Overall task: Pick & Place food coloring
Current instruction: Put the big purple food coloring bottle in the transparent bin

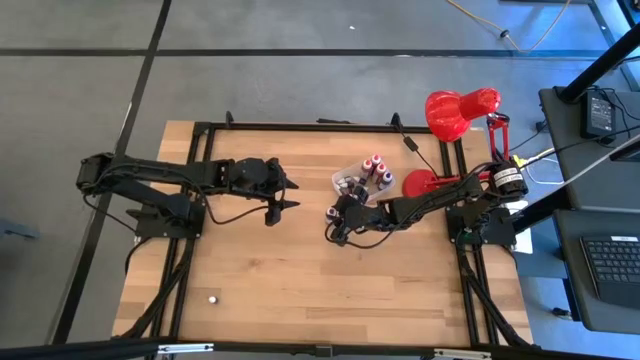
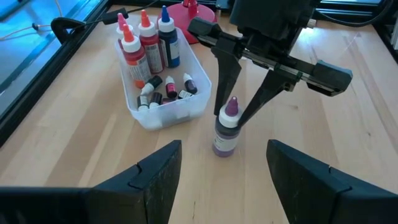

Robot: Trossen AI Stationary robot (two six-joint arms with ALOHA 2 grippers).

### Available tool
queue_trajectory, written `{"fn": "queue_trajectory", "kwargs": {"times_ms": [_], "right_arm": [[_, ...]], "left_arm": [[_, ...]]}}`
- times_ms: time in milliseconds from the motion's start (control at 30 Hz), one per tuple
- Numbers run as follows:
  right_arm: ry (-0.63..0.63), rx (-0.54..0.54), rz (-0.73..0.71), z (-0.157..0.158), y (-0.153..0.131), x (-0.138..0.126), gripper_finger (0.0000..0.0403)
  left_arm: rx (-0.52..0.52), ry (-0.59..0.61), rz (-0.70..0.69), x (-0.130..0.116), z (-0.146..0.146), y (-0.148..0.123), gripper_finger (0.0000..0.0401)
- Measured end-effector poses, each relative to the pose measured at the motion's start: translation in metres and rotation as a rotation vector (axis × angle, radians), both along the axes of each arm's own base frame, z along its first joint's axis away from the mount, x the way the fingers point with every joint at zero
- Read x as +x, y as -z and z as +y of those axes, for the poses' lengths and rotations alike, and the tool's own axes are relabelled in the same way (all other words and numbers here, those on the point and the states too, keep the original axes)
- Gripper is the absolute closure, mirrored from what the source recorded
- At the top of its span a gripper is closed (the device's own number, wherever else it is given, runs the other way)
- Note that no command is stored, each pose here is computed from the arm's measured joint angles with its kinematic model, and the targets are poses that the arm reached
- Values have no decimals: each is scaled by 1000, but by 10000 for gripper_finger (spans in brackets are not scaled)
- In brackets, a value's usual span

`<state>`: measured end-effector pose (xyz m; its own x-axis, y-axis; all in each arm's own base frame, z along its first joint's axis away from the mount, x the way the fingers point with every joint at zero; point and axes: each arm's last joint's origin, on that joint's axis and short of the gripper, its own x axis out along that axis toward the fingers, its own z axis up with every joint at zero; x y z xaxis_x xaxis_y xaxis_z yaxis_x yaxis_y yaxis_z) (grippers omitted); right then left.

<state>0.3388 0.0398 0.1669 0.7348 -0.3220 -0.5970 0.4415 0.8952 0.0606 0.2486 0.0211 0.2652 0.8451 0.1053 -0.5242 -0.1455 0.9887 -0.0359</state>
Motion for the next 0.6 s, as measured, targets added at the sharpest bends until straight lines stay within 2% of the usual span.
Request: {"fn": "queue_trajectory", "kwargs": {"times_ms": [267,467,600], "right_arm": [[10,-12,4,-1,0,0,252],[24,-26,3,-2,0,0,278],[27,-26,2,-2,0,0,281]], "left_arm": [[0,0,0,0,0,0,170],[0,0,0,0,0,0,170],[0,0,0,0,0,0,170]]}}
